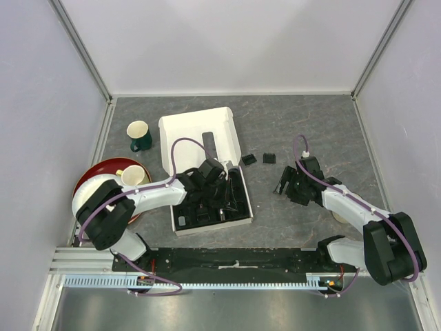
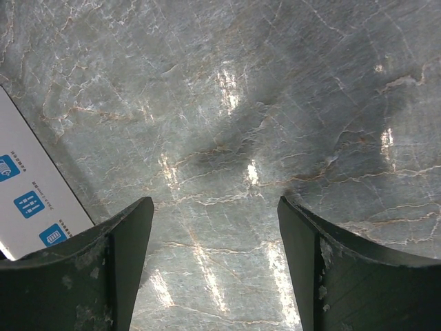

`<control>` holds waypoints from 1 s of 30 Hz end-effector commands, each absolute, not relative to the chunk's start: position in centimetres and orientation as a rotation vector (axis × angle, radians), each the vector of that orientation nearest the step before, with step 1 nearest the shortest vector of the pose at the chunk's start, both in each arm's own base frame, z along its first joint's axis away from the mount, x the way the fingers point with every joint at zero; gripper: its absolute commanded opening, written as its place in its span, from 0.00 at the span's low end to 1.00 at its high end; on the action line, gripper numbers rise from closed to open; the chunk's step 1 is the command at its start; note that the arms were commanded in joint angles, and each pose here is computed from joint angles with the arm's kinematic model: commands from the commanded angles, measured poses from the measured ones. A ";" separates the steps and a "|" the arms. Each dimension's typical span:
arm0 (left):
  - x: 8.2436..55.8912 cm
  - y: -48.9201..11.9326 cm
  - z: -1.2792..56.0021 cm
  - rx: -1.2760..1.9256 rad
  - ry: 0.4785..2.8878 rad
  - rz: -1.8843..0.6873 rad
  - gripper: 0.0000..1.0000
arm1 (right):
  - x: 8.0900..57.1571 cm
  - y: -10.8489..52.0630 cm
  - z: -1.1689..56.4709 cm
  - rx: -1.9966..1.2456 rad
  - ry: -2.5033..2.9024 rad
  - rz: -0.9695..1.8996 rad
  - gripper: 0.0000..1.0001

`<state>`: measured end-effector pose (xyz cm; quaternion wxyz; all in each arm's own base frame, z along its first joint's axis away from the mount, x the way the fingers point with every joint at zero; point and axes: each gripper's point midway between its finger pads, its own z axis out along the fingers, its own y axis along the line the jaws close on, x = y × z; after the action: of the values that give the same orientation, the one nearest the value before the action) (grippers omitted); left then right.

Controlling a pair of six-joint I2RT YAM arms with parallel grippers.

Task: Sort the hair-cutting tools

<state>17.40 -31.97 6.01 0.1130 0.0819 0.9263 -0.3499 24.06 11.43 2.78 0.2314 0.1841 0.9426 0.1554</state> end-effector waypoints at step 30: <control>24.8 -25.0 23.2 0.317 2.019 -0.613 0.88 | 40.6 13.9 5.6 0.201 2.497 0.027 0.96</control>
<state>23.93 -26.95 22.79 0.4415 0.1250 0.8381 -0.2951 38.37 14.09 5.59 0.3002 0.1024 0.9472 0.0460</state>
